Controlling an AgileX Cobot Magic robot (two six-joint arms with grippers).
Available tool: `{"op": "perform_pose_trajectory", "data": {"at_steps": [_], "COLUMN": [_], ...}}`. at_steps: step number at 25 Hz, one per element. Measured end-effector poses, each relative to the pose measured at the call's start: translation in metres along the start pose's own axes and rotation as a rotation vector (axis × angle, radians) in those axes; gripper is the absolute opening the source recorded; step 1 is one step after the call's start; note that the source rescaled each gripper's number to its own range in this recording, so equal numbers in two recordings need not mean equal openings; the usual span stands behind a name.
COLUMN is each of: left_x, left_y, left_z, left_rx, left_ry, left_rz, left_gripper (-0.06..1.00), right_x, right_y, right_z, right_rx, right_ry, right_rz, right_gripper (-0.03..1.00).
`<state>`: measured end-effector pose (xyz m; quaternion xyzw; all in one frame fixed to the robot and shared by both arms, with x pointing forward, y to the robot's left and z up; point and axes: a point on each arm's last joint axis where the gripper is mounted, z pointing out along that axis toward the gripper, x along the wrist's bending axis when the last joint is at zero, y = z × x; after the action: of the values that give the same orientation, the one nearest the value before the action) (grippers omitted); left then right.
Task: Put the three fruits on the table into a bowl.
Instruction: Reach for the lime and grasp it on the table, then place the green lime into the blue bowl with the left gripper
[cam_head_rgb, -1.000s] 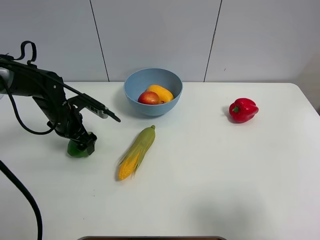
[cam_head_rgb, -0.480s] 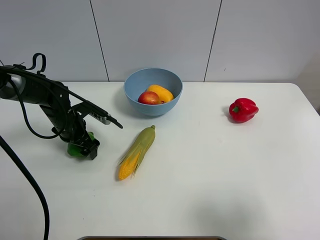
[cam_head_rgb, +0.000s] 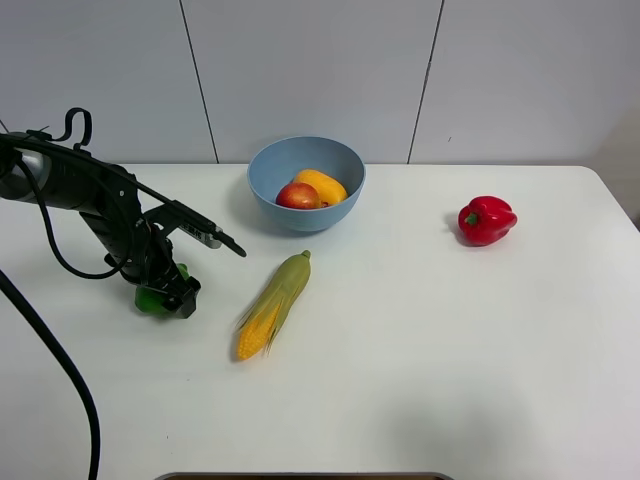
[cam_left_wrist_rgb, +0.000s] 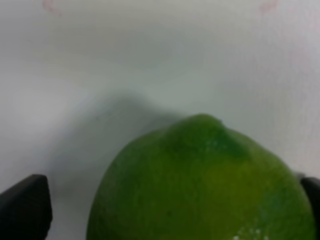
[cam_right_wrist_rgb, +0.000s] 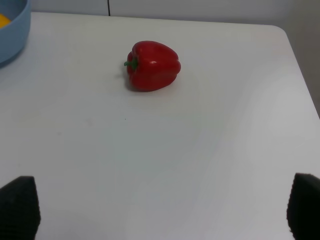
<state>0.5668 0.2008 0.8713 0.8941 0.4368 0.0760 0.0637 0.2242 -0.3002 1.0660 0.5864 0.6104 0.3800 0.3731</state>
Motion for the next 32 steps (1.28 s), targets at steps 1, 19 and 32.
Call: {"op": "perform_pose_trajectory", "data": {"at_steps": [1,19,32], "left_x": [-0.0001,0.0002,0.0002], "left_y": [-0.0001,0.0003,0.0003], "left_z": [0.0001,0.0001,0.0001], "left_rx": [0.000,-0.006,-0.006], "left_ry": [0.000,0.003,0.003], "left_rz": [0.000,-0.016,-0.016], "left_gripper": [0.90,0.02,0.02], "right_x": [0.0000,0.0000,0.0000], "right_y": [0.0000,0.0000,0.0000], "right_z": [0.0000,0.0000,0.0000], "right_rx": [0.000,0.000,0.000], "right_ry": [0.000,0.000,0.000], "right_rz": [0.000,0.000,0.000], "right_gripper": [1.00,1.00,1.00]}}
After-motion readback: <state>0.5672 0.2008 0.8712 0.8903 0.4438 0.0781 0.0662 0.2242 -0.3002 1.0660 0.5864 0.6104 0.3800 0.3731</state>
